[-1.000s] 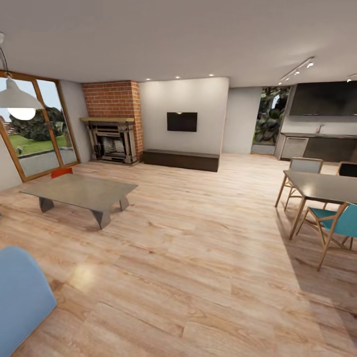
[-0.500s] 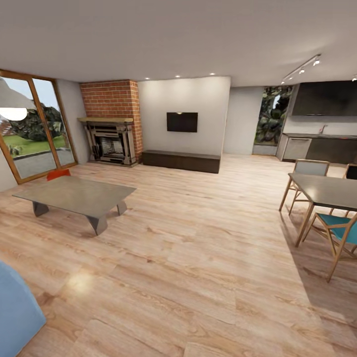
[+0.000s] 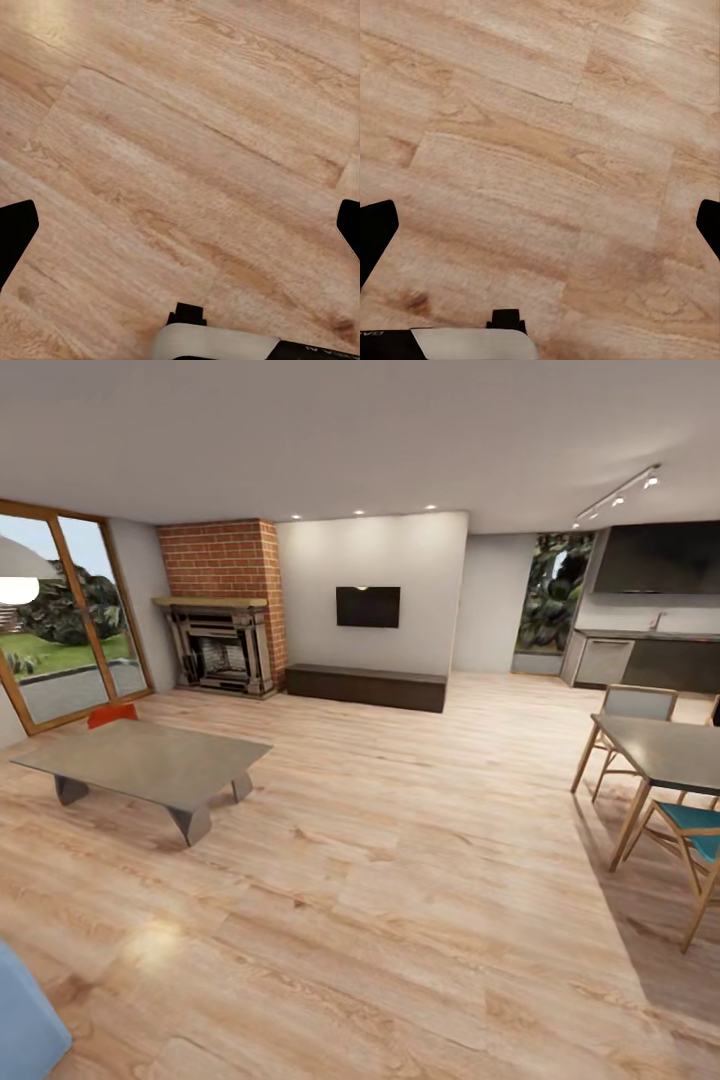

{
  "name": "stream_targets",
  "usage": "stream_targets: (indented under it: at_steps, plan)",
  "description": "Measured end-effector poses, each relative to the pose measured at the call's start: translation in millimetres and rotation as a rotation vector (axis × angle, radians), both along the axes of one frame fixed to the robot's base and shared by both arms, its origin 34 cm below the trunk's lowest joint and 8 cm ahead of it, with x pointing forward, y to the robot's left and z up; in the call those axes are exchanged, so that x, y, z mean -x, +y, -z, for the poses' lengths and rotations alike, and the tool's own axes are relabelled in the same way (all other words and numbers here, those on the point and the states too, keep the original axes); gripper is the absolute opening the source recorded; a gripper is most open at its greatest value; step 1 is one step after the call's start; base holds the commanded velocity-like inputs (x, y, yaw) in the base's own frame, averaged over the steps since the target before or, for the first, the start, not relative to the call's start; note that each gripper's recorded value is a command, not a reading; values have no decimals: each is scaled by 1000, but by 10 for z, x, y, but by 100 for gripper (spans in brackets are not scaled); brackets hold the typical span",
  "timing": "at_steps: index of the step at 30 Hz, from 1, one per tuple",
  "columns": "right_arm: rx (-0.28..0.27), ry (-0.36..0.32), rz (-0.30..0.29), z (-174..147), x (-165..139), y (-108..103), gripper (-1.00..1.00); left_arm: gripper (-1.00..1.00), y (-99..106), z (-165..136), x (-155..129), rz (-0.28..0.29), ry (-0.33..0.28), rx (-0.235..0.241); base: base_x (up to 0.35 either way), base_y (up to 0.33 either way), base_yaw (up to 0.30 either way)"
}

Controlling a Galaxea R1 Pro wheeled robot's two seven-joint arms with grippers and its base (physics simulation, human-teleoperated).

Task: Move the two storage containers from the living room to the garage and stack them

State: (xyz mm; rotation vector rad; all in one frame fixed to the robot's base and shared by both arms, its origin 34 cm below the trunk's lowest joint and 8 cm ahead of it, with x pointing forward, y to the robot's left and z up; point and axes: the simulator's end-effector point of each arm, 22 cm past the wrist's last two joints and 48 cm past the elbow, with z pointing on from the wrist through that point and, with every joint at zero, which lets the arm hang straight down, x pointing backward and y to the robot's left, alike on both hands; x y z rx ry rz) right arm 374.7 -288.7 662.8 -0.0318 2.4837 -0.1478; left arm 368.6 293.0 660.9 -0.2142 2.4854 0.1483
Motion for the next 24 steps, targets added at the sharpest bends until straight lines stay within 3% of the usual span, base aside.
stream_targets:
  at_steps: [24]
  plan:
    - [0,0,1,0,0,-1,100,100,-27,6,7,0,4,3,317,0,0]
